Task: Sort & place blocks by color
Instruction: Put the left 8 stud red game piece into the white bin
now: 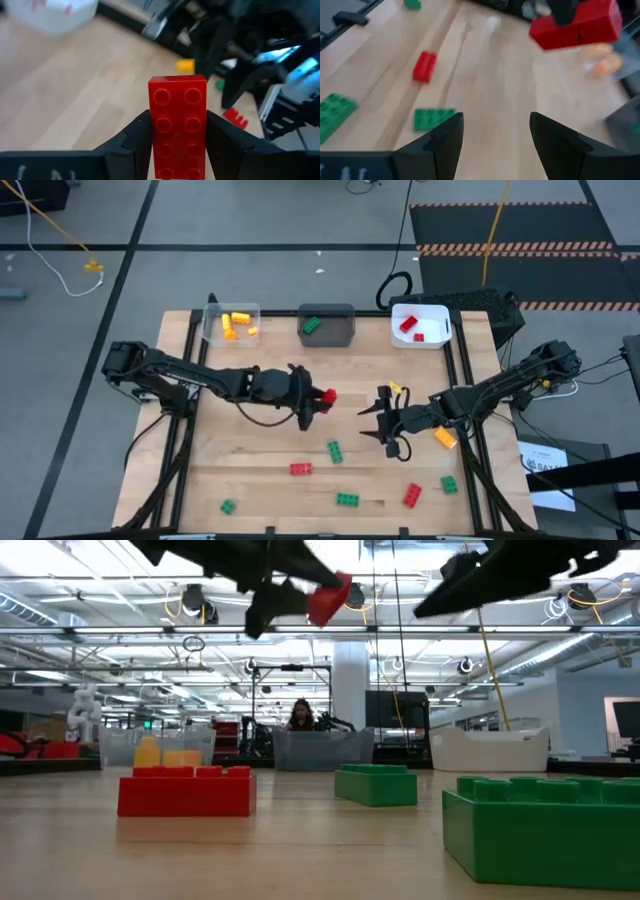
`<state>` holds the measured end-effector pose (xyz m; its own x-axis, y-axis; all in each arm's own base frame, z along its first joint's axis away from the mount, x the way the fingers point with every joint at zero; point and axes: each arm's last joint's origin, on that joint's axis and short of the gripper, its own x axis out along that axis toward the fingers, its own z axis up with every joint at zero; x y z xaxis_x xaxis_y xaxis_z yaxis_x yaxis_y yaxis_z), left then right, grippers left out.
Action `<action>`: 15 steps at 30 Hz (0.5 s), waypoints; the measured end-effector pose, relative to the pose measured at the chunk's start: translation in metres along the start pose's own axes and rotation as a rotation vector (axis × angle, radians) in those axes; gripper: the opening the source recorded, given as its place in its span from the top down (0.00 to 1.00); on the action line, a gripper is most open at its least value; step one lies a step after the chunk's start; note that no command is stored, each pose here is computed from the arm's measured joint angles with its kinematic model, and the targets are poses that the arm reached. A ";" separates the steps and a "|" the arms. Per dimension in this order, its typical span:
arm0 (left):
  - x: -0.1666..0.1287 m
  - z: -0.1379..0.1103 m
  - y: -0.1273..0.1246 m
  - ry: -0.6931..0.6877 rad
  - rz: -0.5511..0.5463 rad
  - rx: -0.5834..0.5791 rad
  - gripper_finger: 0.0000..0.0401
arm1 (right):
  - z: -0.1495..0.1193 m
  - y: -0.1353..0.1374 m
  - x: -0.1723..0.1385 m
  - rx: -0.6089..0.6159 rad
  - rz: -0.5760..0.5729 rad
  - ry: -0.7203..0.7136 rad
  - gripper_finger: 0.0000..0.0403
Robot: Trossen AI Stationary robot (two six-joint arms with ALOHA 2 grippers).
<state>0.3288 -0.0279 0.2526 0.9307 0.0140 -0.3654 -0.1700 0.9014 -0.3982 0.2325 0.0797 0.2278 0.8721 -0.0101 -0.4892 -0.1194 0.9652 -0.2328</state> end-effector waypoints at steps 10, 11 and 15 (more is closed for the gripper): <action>-0.003 0.033 0.004 -0.280 -0.049 0.222 0.61 | 0.028 -0.011 -0.005 -0.102 -0.318 -0.223 0.45; -0.003 0.033 0.006 -0.279 -0.049 0.231 0.60 | 0.030 -0.012 -0.006 -0.110 -0.349 -0.232 0.45; 0.000 0.026 0.021 -0.136 -0.036 0.298 0.61 | 0.032 -0.015 -0.008 -0.189 -0.444 -0.217 0.45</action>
<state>0.3341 0.0021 0.2662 0.9726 0.0195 -0.2315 -0.0526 0.9891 -0.1375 0.2425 0.0735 0.2621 0.9338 -0.3339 -0.1282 0.2182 0.8159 -0.5355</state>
